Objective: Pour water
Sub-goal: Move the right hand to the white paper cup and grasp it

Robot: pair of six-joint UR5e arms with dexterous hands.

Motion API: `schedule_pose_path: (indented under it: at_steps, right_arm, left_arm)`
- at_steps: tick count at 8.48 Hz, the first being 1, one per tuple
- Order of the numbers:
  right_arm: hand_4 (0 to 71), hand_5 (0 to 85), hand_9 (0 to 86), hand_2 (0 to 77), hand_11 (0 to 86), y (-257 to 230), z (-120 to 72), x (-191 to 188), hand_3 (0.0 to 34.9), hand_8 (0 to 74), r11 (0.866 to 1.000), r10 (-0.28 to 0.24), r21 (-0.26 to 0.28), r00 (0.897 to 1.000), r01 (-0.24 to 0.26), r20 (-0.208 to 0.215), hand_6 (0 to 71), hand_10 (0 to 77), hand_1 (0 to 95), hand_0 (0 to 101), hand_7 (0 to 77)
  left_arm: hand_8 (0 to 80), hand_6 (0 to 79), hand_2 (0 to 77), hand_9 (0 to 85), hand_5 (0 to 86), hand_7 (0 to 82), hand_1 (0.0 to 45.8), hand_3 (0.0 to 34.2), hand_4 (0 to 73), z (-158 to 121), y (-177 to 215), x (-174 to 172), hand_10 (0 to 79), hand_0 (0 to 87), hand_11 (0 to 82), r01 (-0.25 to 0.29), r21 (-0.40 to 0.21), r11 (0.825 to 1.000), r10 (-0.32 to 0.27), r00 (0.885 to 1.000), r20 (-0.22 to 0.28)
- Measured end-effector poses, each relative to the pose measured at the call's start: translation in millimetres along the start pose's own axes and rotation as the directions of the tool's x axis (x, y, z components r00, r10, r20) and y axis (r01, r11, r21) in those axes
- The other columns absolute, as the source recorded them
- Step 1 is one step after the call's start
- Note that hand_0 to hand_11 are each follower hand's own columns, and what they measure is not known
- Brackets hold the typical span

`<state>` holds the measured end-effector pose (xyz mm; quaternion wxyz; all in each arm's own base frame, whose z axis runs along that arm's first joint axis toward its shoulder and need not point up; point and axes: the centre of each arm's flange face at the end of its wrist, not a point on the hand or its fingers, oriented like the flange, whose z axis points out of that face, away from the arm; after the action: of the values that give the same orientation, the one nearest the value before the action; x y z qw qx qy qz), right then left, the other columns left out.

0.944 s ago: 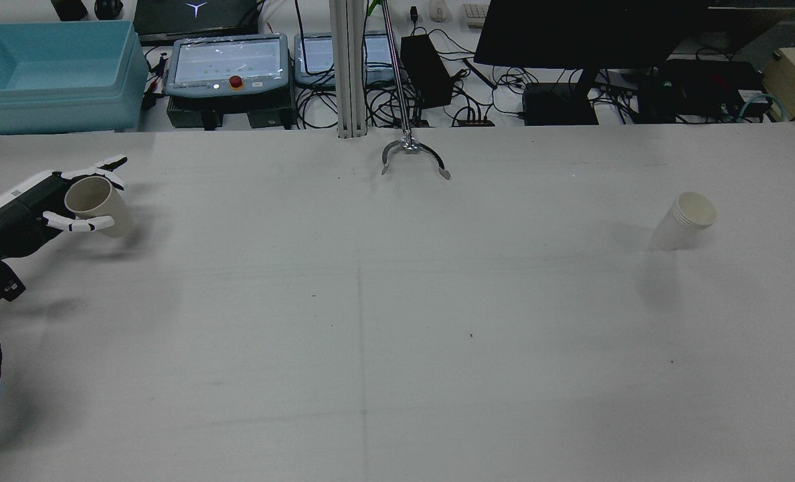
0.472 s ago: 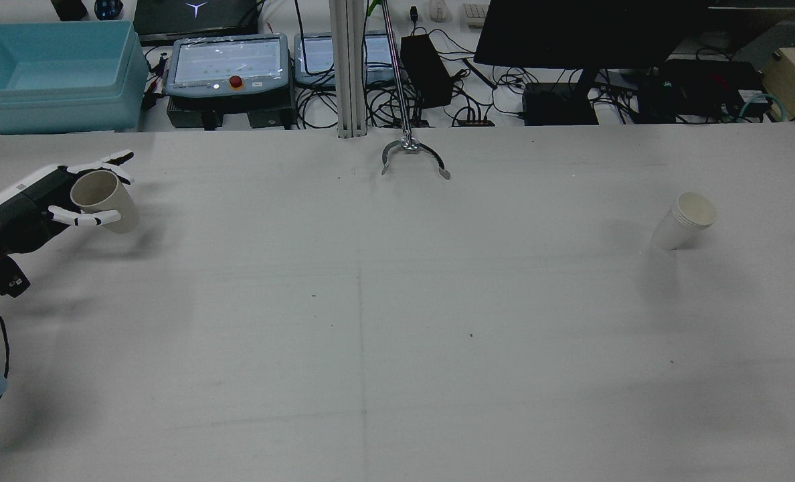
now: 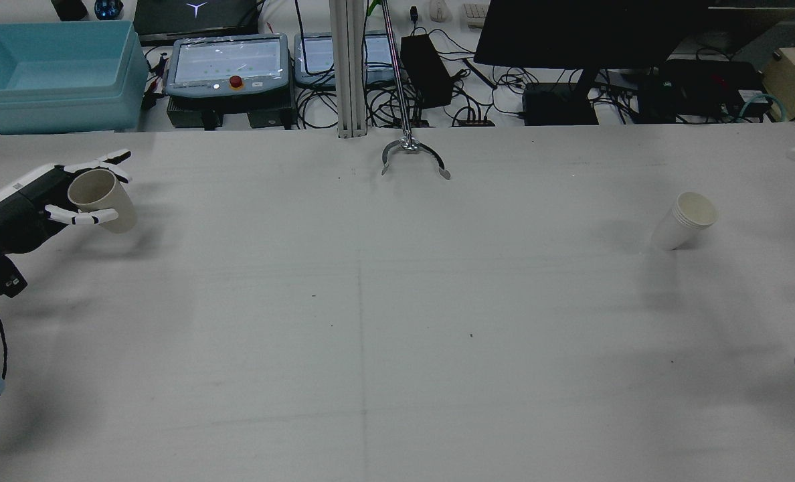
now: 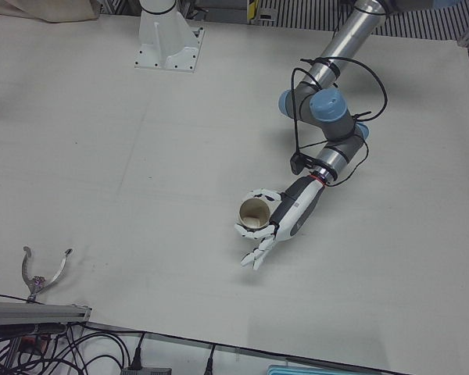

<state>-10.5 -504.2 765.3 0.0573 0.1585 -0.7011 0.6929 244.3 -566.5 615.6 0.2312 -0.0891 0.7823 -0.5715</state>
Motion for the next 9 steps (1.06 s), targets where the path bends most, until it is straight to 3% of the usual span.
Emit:
schedule_pose_path:
  at_steps: [2,3,4,7,9]
  right_arm:
    - [3.3,8.7,0.5,15.8,0.5,40,17.2,52,1.5,0.5,0.994,0.102,-0.047,0.994,-0.103,-0.032,0.5,0.0,10.4,43,1.1]
    - [2.2,9.3,0.5,15.3,0.5,51,16.5,71,1.5,0.0,0.988,0.14,-0.055,0.989,-0.142,-0.046,0.5,0.0,10.9,42,1.1]
    - [1.1,9.3,0.5,14.2,0.5,54,11.3,87,2.3,0.5,0.982,0.178,-0.049,0.983,-0.18,-0.053,0.5,0.5,10.9,42,1.1]
    - [2.2,11.5,0.5,16.4,0.5,53,-14.8,128,1.9,0.5,0.952,0.305,-0.006,0.951,-0.306,-0.057,0.5,0.0,12.5,43,1.1]
    - [0.0,10.9,0.5,16.4,0.5,54,-27.7,145,1.5,0.5,0.947,0.322,0.008,0.943,-0.322,-0.081,0.5,0.5,12.5,43,1.1]
  left_arm:
    - [0.0,2.7,33.3,1.1,32.2,10.9,27.3,0.0,35.5,-10,-7,0,2.7,55.8,7.6,0.01,0.018,1.0,-0.01,1.0,0.003]
    - [0.0,2.7,33.3,1.1,32.2,10.9,27.3,0.0,35.5,-15,-11,0,2.7,55.8,7.6,0.011,0.026,1.0,-0.011,1.0,0.005]
    - [0.0,2.7,33.3,1.1,32.2,10.9,27.8,0.0,34.9,-18,-13,0,2.7,55.6,7.6,0.012,0.031,0.999,-0.012,1.0,0.006]
    - [0.0,2.7,33.3,1.1,32.2,10.9,27.8,0.0,34.9,-21,-14,0,2.7,55.3,7.6,0.014,0.033,0.999,-0.014,1.0,0.006]
    - [0.0,2.7,33.3,1.1,32.2,10.9,27.8,0.1,34.9,-21,-15,0,2.7,55.2,7.1,0.015,0.034,0.999,-0.016,1.0,0.006]
